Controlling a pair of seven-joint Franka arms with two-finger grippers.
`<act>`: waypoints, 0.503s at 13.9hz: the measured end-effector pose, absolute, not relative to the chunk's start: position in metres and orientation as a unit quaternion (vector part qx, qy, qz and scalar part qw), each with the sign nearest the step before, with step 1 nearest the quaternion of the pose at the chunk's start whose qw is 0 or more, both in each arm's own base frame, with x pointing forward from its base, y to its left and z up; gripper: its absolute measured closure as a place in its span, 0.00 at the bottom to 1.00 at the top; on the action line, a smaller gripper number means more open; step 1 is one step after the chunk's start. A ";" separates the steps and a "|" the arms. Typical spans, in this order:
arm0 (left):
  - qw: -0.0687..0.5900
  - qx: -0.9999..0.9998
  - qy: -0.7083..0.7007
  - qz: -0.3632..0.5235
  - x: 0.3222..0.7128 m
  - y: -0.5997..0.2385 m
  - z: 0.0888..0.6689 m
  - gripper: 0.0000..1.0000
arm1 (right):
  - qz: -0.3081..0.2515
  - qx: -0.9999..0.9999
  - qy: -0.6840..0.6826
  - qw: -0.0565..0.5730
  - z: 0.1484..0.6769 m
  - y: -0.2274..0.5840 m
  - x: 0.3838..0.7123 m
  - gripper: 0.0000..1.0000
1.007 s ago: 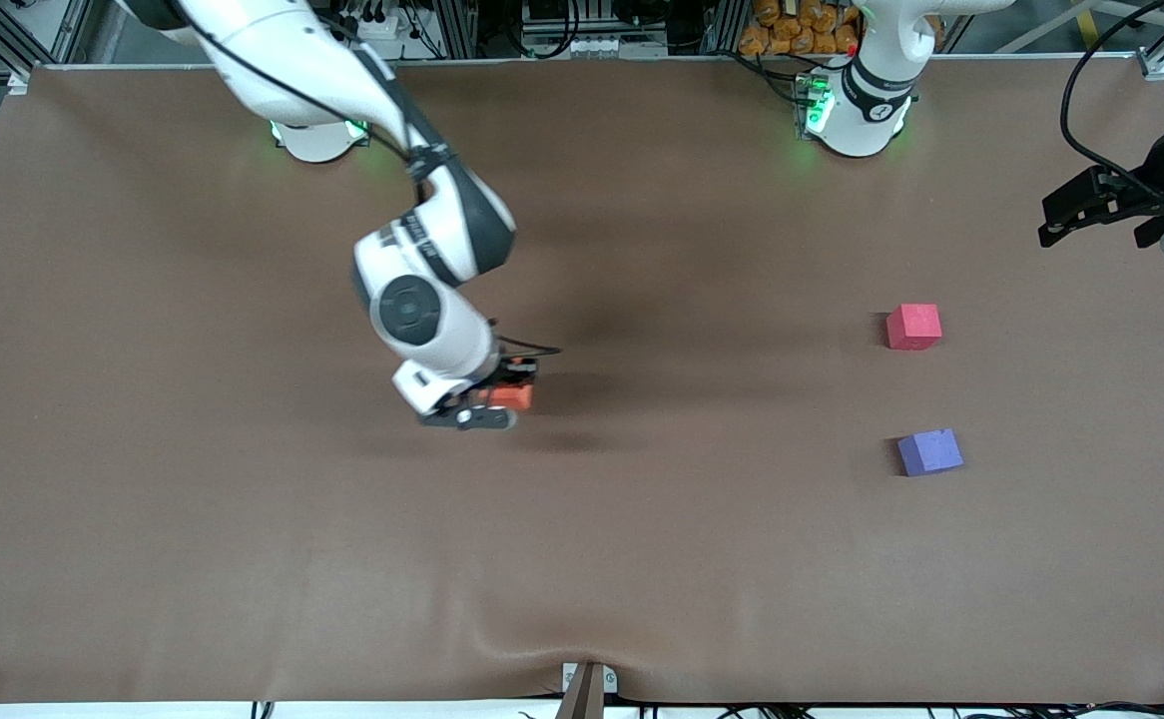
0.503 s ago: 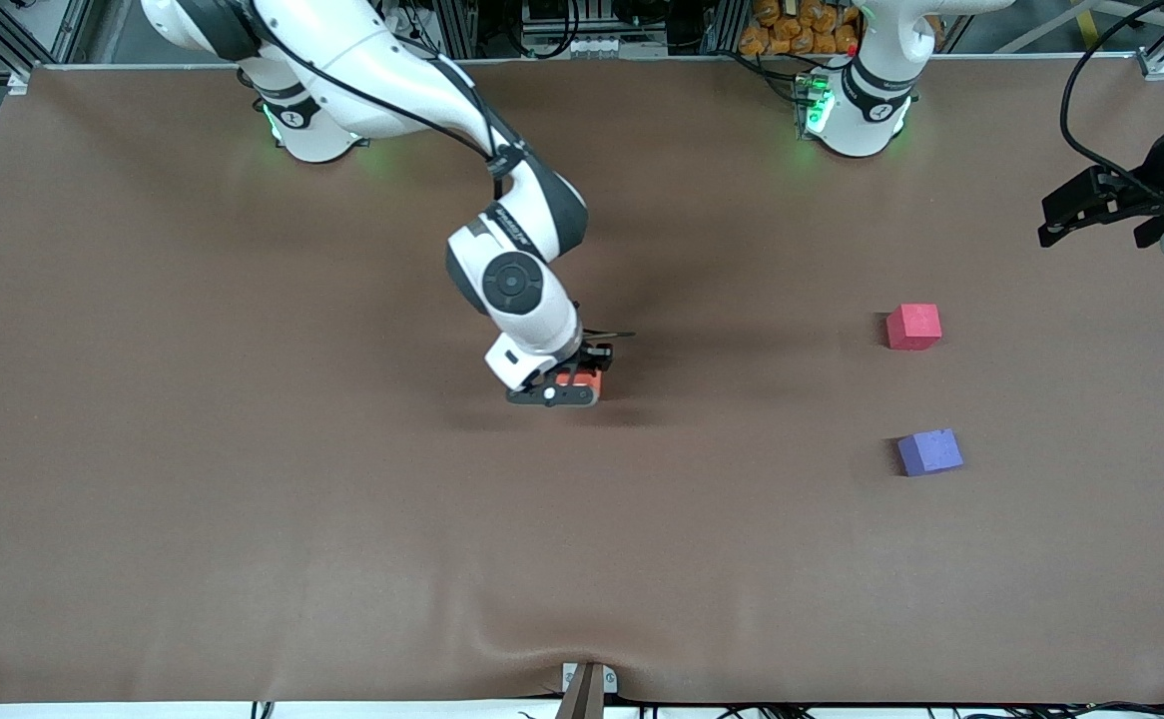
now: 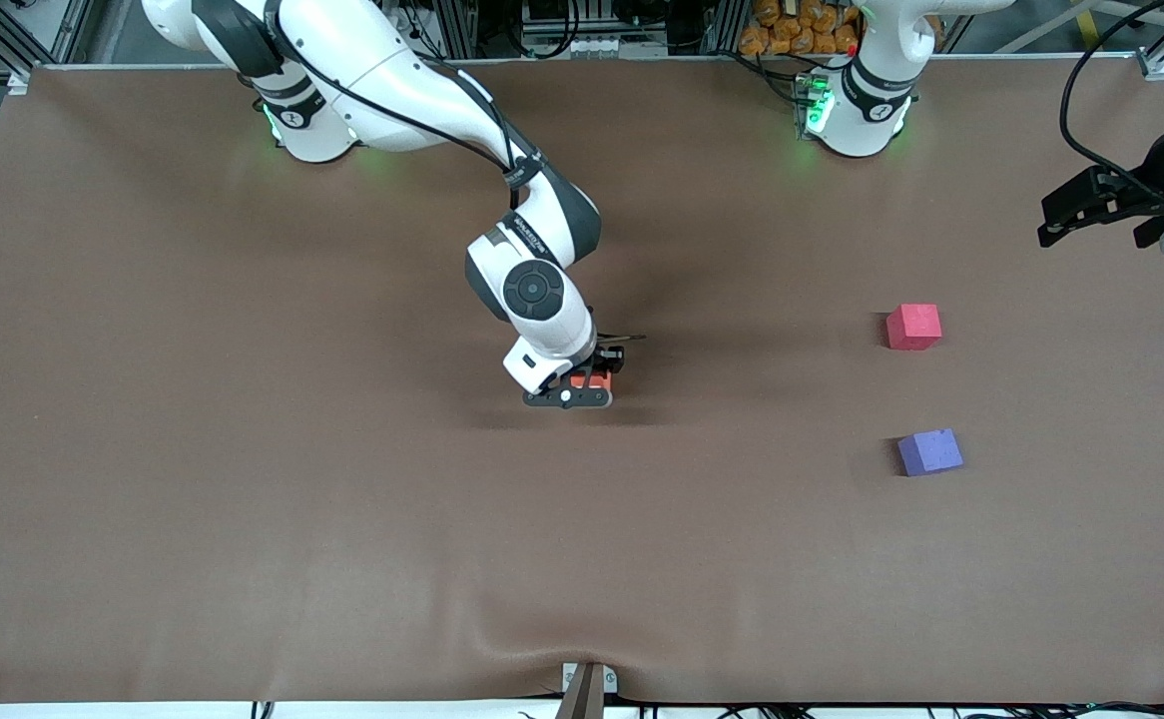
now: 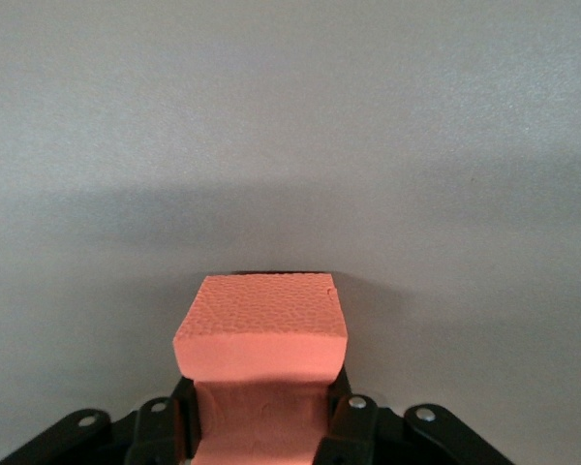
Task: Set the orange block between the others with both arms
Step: 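Carry the orange cube with the right gripper to the table middle, then open the right gripper, releasing the orange cube on the table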
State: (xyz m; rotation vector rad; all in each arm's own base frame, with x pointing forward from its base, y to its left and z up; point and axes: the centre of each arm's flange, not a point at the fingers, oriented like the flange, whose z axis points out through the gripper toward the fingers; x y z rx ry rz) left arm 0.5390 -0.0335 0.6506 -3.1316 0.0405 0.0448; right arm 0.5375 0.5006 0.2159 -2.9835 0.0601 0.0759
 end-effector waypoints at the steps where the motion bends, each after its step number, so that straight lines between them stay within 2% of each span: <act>1: 0.005 -1.000 0.013 0.014 0.539 -0.033 0.651 0.00 | 0.024 -0.997 0.017 0.076 0.215 0.501 0.537 0.35; 4: 0.005 -1.000 0.013 0.014 0.539 -0.034 0.650 0.00 | 0.018 -0.997 0.006 0.069 0.216 0.505 0.534 0.06; 5: 0.005 -1.000 0.013 0.015 0.539 -0.034 0.650 0.00 | 0.016 -0.997 0.005 0.070 0.218 0.506 0.535 0.00; 7: 0.005 -1.000 0.013 0.016 0.539 -0.034 0.649 0.00 | 0.008 -0.997 0.006 0.076 0.227 0.507 0.540 0.00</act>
